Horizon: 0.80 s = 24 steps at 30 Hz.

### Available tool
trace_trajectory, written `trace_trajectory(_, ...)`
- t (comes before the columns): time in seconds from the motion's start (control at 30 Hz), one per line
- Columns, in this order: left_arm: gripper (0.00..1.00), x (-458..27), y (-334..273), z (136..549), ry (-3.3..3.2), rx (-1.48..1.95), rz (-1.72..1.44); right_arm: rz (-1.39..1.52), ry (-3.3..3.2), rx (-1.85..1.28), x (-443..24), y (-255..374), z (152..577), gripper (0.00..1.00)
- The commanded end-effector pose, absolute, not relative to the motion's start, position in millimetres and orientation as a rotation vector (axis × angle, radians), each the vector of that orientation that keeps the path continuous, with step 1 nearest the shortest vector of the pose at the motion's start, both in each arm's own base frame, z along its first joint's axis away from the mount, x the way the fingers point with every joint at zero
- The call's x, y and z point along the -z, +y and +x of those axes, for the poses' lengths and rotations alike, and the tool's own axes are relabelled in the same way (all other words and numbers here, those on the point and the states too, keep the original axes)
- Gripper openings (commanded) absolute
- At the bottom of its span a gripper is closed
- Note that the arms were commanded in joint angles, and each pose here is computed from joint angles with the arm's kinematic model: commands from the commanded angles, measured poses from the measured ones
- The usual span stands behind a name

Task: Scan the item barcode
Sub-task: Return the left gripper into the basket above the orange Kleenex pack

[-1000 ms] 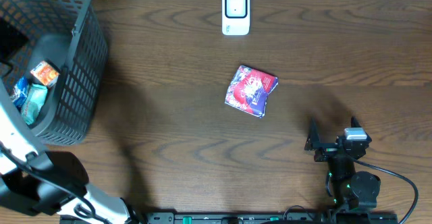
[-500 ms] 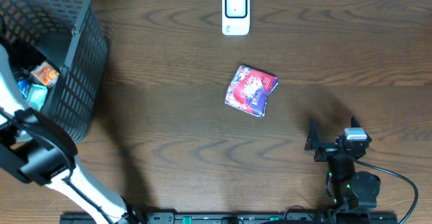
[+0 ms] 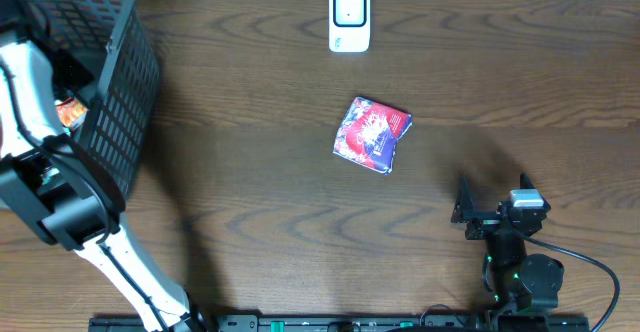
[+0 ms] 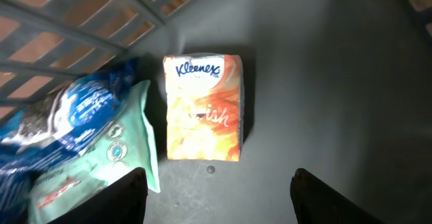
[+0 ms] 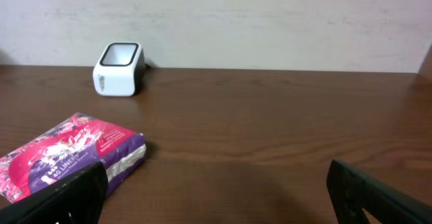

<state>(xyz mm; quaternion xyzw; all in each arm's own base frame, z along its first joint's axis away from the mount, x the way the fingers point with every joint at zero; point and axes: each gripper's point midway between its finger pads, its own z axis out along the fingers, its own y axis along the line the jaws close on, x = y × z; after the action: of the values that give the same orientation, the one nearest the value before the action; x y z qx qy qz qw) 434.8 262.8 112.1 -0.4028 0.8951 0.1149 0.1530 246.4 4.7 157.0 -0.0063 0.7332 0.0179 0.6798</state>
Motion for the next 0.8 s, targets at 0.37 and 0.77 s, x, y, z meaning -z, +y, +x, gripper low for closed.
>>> trace_trajectory(0.37, 0.68, -39, 284, 429, 2.579, -0.536, -1.293, -0.019, 1.646, -0.033, -156, 4, 246, 0.99)
trace_trajectory(0.77, 0.11, -36, 289, 439, 2.573, -0.539, -1.225, -0.018, 1.646, -0.033, -156, 4, 246, 0.99)
